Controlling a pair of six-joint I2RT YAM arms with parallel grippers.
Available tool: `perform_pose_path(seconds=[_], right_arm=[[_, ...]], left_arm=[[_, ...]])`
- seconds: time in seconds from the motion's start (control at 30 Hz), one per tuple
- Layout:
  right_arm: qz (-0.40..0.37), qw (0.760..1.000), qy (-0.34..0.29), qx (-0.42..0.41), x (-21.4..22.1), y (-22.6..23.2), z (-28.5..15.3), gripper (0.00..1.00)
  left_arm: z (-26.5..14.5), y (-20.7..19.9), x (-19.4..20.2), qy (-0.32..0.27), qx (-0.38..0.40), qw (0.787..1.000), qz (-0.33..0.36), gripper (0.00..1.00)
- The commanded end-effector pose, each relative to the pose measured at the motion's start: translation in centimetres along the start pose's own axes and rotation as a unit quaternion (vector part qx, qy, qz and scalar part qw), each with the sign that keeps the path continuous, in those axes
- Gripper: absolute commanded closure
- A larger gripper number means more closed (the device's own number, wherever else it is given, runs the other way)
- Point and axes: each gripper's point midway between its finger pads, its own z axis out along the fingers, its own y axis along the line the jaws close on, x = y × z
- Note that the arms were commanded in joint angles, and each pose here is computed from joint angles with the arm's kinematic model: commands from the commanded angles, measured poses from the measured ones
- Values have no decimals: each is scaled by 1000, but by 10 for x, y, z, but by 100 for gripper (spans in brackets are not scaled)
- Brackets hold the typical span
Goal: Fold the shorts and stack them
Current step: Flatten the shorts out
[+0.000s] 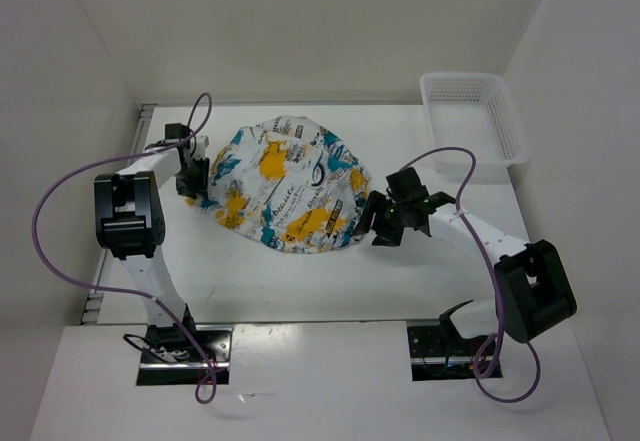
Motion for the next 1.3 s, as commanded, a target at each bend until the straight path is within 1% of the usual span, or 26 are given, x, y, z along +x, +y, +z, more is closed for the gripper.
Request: perform_pose_path(seconds=[0.0,0.07,0.13,0.2,0.23,0.27,0.3,0.33,0.37,0.4,0.47,0.5,0.6,0.63,0.67,0.73,0.8,0.87,0.9,0.93,1.0,1.03,1.1,1.17,1.23,1.27], right_arm=[[-12,999,-15,-27,-9,17,2,32],[-6,999,1,-37,-2,17,10,32],[-3,999,10,-47,1,20,19,32],[1,999,17,-44,3,19,28,32],[4,999,14,-47,0,22,30,32],[3,999,11,-50,-2,23,33,32],[2,999,8,-53,-6,27,35,34],[4,999,13,-48,-8,27,41,34],[3,999,12,-49,-11,29,44,35],[3,999,12,-49,-11,28,48,38],[4,999,13,-48,-15,29,56,41],[6,999,4,-31,-19,22,61,47],[4,1000,-15,-5,-26,15,70,66],[4,1000,-19,-2,-27,14,70,80],[4,1000,-23,3,-29,12,71,85],[3,999,-40,7,-36,14,66,96],[0,999,-53,0,-41,20,59,100],[0,998,-64,8,-44,18,53,100],[-3,997,-76,-4,-49,27,45,100],[-2,997,-78,2,-51,26,41,100],[-16,996,-90,-3,-58,35,29,100],[-14,997,-82,6,-55,32,27,100],[-30,994,-102,2,-65,43,9,100],[-40,993,-114,16,-71,43,-5,100],[-65,988,-140,7,-87,61,-27,100],[-69,987,-142,27,-89,57,-33,100]], left_arm=[[-12,-18,-15,-34,44,998,6,54],[-5,-20,-14,-20,51,999,5,53],[6,-20,-5,5,53,999,3,51],[9,-20,-5,0,52,999,3,51],[13,-21,3,8,53,999,2,53],[10,-22,-1,-2,57,998,3,56],[11,-22,3,4,57,998,3,62],[11,-22,3,4,57,998,3,71],[11,-21,6,9,52,999,2,86],[10,-18,4,9,45,999,2,92],[1,-15,-1,1,37,999,3,96],[1,-14,1,6,32,999,3,100],[-9,-14,-3,-3,31,1000,3,100],[-17,-14,-6,-10,31,999,4,100],[-19,-14,-2,-6,31,999,4,100],[-31,-14,-6,-17,30,999,4,100],[-39,-13,-4,-19,34,999,0,100],[-53,-12,-2,-29,38,999,-3,100],[-59,-13,-2,-32,38,999,-3,100],[-73,-11,-9,-53,39,998,-5,100],[-83,-15,-9,-60,50,997,-4,100],[-94,-21,-11,-71,65,995,-2,100],[-110,-28,-15,-85,82,993,1,100],[-129,-35,-32,-118,101,988,8,100],[-145,-40,-42,-139,115,984,13,100],[-154,-41,-46,-149,126,981,12,100]])
